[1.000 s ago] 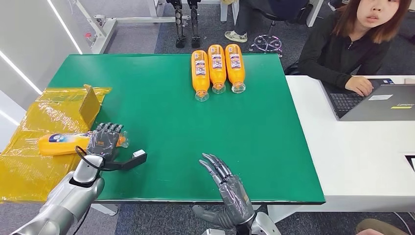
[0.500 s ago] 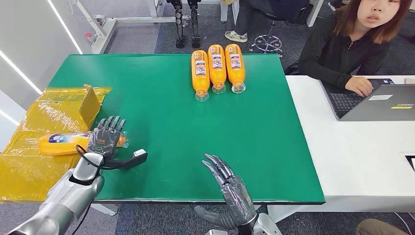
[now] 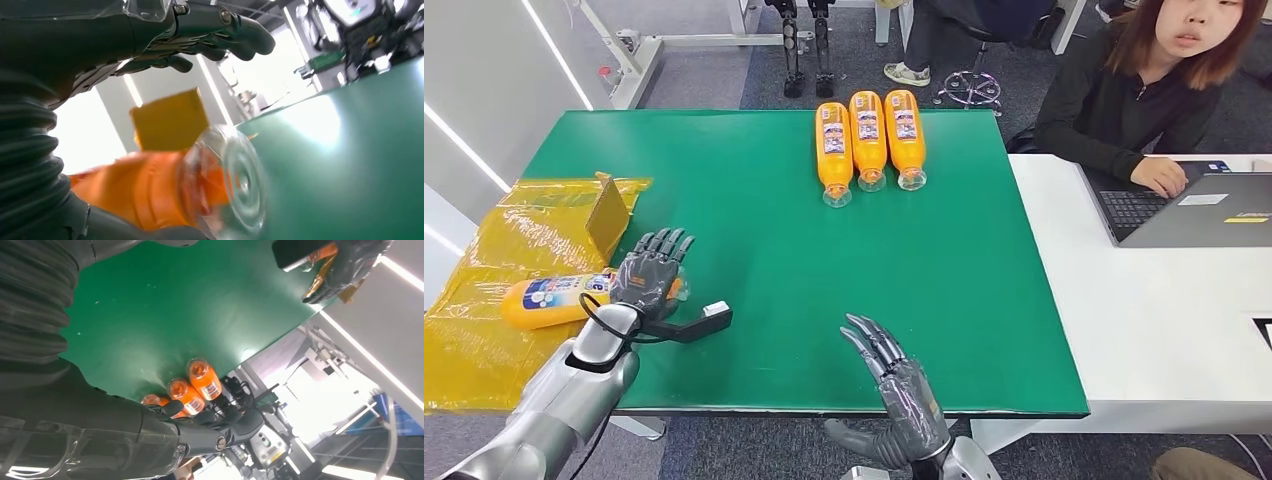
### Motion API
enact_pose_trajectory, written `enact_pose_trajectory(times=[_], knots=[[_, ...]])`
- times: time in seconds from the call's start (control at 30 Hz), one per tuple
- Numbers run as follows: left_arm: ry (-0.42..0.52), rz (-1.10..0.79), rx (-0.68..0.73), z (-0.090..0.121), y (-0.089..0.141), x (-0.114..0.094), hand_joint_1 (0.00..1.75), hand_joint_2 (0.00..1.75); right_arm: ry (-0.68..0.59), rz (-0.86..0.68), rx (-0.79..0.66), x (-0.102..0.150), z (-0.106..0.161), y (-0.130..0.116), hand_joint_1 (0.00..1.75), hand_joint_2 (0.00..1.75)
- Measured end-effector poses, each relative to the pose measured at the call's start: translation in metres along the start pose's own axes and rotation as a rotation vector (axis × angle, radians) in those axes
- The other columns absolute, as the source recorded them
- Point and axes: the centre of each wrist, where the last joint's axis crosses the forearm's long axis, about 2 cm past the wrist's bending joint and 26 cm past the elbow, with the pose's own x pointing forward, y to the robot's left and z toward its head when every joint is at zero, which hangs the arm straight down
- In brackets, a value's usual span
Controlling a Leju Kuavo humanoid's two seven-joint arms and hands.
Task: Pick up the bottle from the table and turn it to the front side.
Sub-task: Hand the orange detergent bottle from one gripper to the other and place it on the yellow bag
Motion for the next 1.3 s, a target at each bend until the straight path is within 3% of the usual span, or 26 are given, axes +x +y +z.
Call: enact_pose_trajectory(times=[0.13, 0.43, 0.67, 1.13, 1.3], knots=[[-0.076, 0.097, 0.072, 0.005, 0.015, 0.010, 0.00, 1.75, 0.022, 0.017, -0.038, 0.000, 0.006, -0.001, 0.00, 1.75], [-0.233, 0.267, 0.266, 0.039, 0.045, 0.019, 0.00, 1.75, 0.068, 0.051, -0.113, 0.000, 0.022, -0.009, 0.00, 1.75], [-0.423, 0.612, 0.475, 0.046, 0.078, 0.044, 0.00, 1.75, 0.090, 0.081, -0.181, -0.003, 0.023, -0.028, 0.00, 1.75], [-0.463, 0.673, 0.549, 0.048, 0.097, 0.057, 0.00, 1.75, 0.097, 0.112, -0.218, -0.005, 0.023, -0.040, 0.00, 1.75], [-0.557, 0.918, 0.627, 0.053, 0.101, 0.073, 0.00, 1.75, 0.096, 0.111, -0.252, -0.006, 0.025, -0.046, 0.00, 1.75]])
